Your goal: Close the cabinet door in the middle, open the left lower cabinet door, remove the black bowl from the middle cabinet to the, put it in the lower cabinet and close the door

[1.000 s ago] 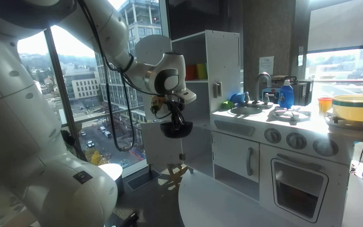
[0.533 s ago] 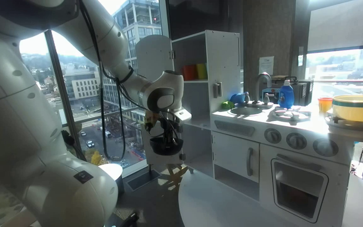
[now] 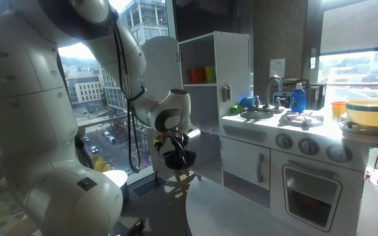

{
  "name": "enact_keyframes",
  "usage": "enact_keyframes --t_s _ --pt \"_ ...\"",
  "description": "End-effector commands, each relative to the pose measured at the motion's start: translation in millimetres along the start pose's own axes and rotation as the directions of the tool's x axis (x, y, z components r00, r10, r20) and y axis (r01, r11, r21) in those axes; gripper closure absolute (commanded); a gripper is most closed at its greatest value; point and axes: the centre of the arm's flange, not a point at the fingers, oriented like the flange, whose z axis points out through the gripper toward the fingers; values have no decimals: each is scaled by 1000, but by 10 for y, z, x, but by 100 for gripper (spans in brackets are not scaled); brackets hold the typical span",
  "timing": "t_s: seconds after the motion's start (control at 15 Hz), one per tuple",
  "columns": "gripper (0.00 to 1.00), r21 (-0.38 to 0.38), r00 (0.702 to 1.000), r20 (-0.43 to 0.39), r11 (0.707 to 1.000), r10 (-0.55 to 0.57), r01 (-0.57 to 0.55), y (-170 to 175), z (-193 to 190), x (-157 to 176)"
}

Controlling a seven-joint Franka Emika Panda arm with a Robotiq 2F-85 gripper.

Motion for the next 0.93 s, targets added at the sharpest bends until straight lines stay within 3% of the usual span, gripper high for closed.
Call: enact_keyframes --t_s 0.0,0.6,0.87 --pt "87 21 997 -49 998 57 -56 -284 294 200" --pt "87 31 962 -113 968 250 -248 -589 818 827" --pt "88 77 947 -72 948 313 -308 -646 1006 1021"
